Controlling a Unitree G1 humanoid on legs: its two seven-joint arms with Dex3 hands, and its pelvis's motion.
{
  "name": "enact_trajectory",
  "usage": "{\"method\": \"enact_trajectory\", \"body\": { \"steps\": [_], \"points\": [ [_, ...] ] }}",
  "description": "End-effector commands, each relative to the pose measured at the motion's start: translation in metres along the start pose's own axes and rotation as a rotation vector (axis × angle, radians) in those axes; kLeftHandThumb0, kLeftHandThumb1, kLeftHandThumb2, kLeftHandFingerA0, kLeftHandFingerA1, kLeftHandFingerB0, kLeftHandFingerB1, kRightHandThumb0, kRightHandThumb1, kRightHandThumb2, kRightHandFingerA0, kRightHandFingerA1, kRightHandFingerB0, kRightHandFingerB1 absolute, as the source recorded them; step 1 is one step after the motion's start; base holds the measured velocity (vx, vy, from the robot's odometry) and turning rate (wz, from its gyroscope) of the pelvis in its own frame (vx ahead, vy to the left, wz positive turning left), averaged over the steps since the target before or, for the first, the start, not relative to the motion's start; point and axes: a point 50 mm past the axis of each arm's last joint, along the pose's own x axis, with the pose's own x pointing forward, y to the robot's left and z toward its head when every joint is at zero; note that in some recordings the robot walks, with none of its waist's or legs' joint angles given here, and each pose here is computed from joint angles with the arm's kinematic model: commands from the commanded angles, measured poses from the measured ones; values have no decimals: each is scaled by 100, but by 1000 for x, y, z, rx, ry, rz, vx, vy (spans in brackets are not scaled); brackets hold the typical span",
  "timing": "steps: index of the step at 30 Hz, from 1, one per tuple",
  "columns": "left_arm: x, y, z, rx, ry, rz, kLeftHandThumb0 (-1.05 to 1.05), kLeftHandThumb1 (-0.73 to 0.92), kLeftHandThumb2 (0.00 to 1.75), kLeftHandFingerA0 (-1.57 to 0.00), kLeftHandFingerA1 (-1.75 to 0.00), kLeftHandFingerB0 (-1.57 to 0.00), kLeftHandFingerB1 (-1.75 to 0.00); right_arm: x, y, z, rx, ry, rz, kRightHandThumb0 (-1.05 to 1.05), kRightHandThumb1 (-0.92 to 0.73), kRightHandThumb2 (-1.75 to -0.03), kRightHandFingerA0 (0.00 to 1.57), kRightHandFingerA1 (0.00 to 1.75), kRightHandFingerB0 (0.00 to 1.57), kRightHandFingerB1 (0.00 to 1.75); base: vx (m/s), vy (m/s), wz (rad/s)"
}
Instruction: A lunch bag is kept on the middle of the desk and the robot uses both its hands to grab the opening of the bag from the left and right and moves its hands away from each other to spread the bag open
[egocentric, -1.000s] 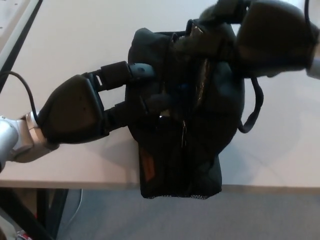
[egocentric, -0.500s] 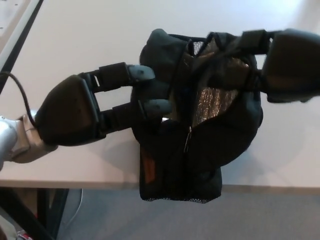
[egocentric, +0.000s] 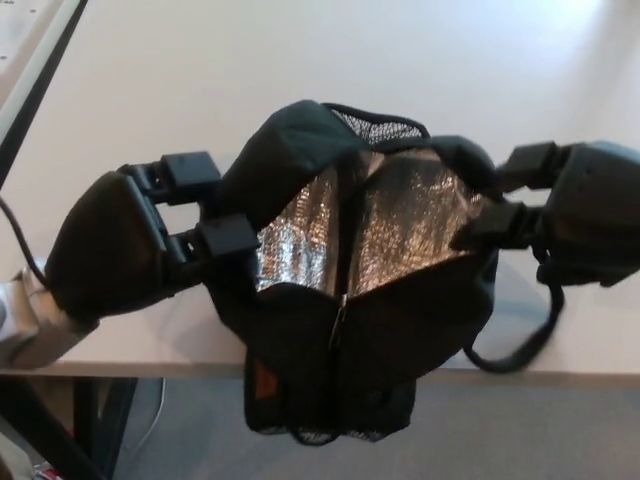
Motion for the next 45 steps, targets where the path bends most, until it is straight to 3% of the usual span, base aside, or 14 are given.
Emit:
{"method": "enact_trajectory", "body": {
  "steps": [1, 3, 10, 23, 29, 33, 34, 36, 37, 38, 40, 43, 44, 45],
  "points": [
    [-24, -7, 8, -82, 127, -57, -23, 30, 126, -98, -163, -90, -156, -10, 19, 7, 52, 4, -46, -17, -49, -55, 89, 173, 90, 130, 0, 0, 0],
    [-33, -13, 17, -111, 178, -52, -25, 33, 126, -100, -160, -92, -153, -12, 27, 9, 81, 16, -47, -11, -49, -56, 86, 175, 82, 153, 0, 0, 0],
    [-54, -25, 37, -216, 304, -36, -19, 38, 132, -99, -158, -95, -145, -20, 44, 13, 152, 68, -89, -16, -51, -58, 83, 175, 69, 166, 0, 0, 0],
    [-57, -20, 33, -203, 336, -31, -16, 42, 130, -103, -146, -102, -122, -21, 44, 10, 130, 62, -107, -15, -53, -54, 81, 175, 71, 158, 0, 0, 0],
    [-55, -16, 30, -190, 324, -24, -22, 43, 124, -108, -136, -106, -114, -18, 40, 10, 115, 48, -103, -23, -48, -56, 87, 167, 84, 135, 0, 0, 0],
    [-54, -15, 27, -175, 323, -37, -23, 44, 122, -109, -134, -106, -113, -17, 38, 9, 105, 47, -104, -20, -49, -55, 86, 168, 81, 142, 0, 0, 0],
    [-51, -13, 25, -161, 307, -32, -21, 41, 121, -109, -136, -107, -111, -16, 37, 8, 99, 44, -107, -22, -51, -64, 95, 160, 78, 127, 0, 0, 0],
    [-38, -10, 17, -122, 249, -10, -20, 42, 119, -109, -135, -107, -113, -15, 29, 3, 59, 35, -131, -17, -50, -56, 84, 167, 80, 141, 0, 0, 0],
    [-31, -8, 14, -120, 231, 8, -20, 44, 118, -107, -138, -104, -115, -12, 24, 0, 30, 31, -132, -22, -51, -56, 84, 164, 87, 118, 0, 0, 0],
    [-17, -4, 6, -101, 194, 29, -19, 42, 116, -109, -127, -101, -111, -6, 14, -4, 4, 35, -173, -12, -48, -55, 82, 169, 73, 149, 0, 0, 0],
    [9, 5, -6, -57, 130, 69, -17, 36, 119, -104, -136, -99, -117, 5, -3, -11, -17, 49, -266, -12, -49, -55, 82, 166, 73, 149, 0, 0, 0],
    [43, 16, -19, 1, 61, 137, -10, 30, 115, -105, -123, -99, -105, 18, -26, -20, -78, 83, -442, -14, -54, -54, 81, 169, 64, 154, 0, 0, 0],
    [60, 22, -26, 46, 22, 179, -6, 49, 80, -94, -98, -87, -76, 25, -40, -27, -77, 126, -517, -10, -55, -51, 77, 171, 60, 155, 0, 0, 0],
    [75, 26, -30, 90, -18, 252, 0, 50, 72, -68, -80, -58, -52, 31, -52, -34, -55, 174, -559, -21, -55, -58, 77, 156, 73, 119, 0, 0, 0]
  ]
}}
